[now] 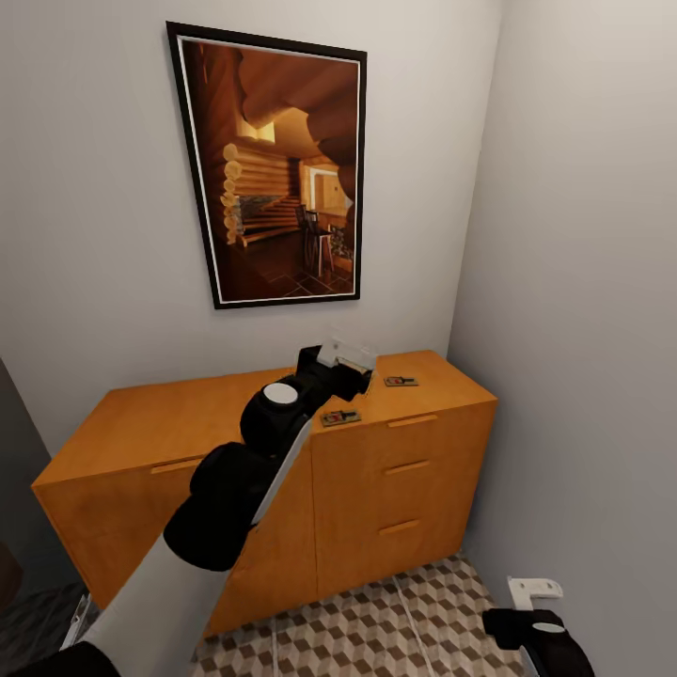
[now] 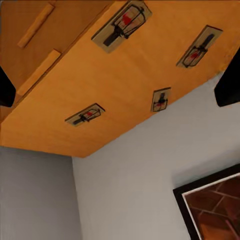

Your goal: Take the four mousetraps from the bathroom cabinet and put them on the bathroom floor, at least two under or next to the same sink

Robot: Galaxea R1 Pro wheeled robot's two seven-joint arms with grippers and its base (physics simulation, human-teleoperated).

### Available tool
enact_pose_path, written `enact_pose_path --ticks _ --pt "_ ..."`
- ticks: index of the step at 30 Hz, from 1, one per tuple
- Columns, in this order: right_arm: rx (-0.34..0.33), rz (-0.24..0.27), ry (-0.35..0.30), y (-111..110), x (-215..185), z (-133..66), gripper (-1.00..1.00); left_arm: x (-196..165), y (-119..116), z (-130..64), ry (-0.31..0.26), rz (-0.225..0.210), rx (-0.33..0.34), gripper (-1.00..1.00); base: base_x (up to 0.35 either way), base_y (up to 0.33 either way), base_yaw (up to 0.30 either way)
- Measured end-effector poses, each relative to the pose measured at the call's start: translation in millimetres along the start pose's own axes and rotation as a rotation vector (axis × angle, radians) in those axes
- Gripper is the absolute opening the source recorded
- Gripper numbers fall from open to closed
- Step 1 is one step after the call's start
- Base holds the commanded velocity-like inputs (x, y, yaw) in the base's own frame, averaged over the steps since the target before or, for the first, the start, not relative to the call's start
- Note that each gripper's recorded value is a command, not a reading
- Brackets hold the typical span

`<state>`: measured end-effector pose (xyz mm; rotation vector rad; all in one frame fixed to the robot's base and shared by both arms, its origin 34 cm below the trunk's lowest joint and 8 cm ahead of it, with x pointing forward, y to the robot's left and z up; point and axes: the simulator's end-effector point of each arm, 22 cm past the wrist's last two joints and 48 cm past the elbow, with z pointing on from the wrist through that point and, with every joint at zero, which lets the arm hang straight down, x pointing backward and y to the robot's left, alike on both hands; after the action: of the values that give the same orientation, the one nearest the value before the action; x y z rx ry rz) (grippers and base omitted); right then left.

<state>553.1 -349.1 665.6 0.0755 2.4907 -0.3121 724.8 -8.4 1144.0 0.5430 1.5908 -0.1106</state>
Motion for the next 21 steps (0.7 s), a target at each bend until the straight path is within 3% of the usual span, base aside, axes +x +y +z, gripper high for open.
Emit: enact_pose_path --ticks 6,10,16,17,21 --pt "0.002 0.0 0.008 -1 -8 -0.5 1.0 -44 25 -0.3 -0.031 0.028 -0.042 1.0 0.0 0.0 0.0" --pt "0.003 0.002 0.001 -1 -17 -1.3 1.0 -67 58 -1.6 -0.042 0.002 -0.093 1.0 0.0 0.0 0.0" --pt "0.016 0.008 -0.022 -5 -38 -4.3 1.0 -71 130 -7.3 -0.036 -0.138 -0.197 1.0 0.0 0.0 0.0" --pt "0.016 0.008 -0.023 -5 -38 -4.3 1.0 -71 130 -7.3 -0.036 -0.141 -0.195 1.0 0.0 0.0 0.0" --pt "0.042 0.021 -0.058 -14 -73 -13.3 1.0 -54 178 -12.2 -0.011 -0.257 -0.259 1.0 0.0 0.0 0.0"
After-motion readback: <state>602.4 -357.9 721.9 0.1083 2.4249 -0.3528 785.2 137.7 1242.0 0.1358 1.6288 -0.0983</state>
